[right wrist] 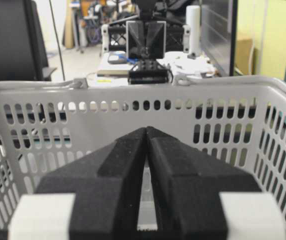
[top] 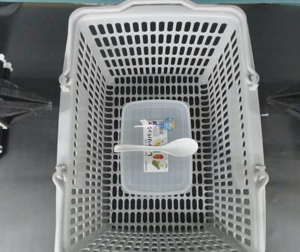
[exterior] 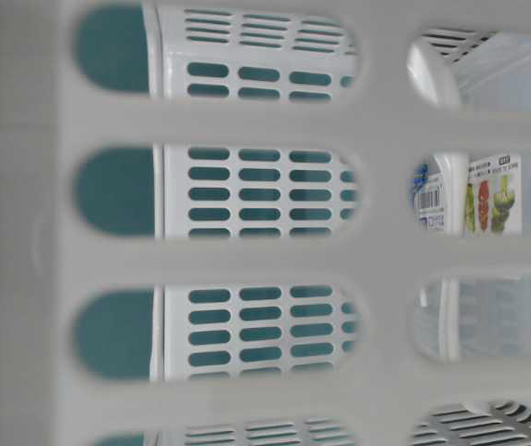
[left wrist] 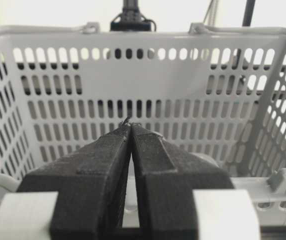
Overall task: Pick up the chinese spoon from the shopping basket with the left arm.
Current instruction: 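Move the left gripper over the basket toward the white spoon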
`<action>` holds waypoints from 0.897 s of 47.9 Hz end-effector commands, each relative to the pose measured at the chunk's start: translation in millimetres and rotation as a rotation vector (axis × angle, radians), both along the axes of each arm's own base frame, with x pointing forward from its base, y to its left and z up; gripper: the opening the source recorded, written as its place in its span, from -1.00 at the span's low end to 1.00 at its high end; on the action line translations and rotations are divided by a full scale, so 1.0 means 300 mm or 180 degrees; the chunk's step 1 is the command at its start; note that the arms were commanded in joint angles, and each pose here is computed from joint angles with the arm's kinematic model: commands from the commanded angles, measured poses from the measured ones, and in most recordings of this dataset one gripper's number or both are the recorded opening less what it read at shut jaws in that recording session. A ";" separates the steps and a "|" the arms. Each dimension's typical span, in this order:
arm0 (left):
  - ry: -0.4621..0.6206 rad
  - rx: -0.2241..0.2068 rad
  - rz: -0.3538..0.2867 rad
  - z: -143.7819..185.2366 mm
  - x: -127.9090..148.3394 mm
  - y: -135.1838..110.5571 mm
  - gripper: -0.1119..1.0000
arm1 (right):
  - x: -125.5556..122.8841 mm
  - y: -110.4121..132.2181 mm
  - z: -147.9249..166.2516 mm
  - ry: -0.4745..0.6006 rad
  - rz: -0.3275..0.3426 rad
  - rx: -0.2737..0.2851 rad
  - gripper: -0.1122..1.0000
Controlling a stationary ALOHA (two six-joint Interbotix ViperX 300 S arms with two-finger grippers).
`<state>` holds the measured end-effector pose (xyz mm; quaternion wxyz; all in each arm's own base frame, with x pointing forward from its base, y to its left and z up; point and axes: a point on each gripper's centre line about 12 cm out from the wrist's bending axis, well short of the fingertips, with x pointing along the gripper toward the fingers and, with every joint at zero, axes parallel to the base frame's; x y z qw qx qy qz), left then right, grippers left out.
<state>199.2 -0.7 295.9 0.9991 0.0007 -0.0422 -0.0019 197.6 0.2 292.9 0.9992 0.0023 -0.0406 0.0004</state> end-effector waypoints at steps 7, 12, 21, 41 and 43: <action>0.0689 -0.0034 -0.0012 0.093 0.103 -0.004 -0.80 | 0.009 -0.004 -0.002 0.0156 -0.0018 0.0049 -0.79; 0.1005 0.0003 -0.0029 0.146 0.157 -0.012 -0.80 | 0.008 -0.004 -0.007 0.0254 -0.0017 0.0044 -0.79; 0.1439 0.0019 -0.0057 0.204 0.259 -0.027 -0.80 | -0.004 -0.004 0.008 0.0224 -0.0021 0.0049 -0.79; 0.2448 0.0062 -0.0113 0.162 0.570 -0.080 -0.80 | -0.009 -0.005 0.013 0.0224 -0.0022 0.0132 -0.13; 0.2551 0.0066 -0.0111 0.154 0.590 -0.081 -0.80 | -0.009 -0.007 0.013 0.0224 -0.0027 0.0137 0.05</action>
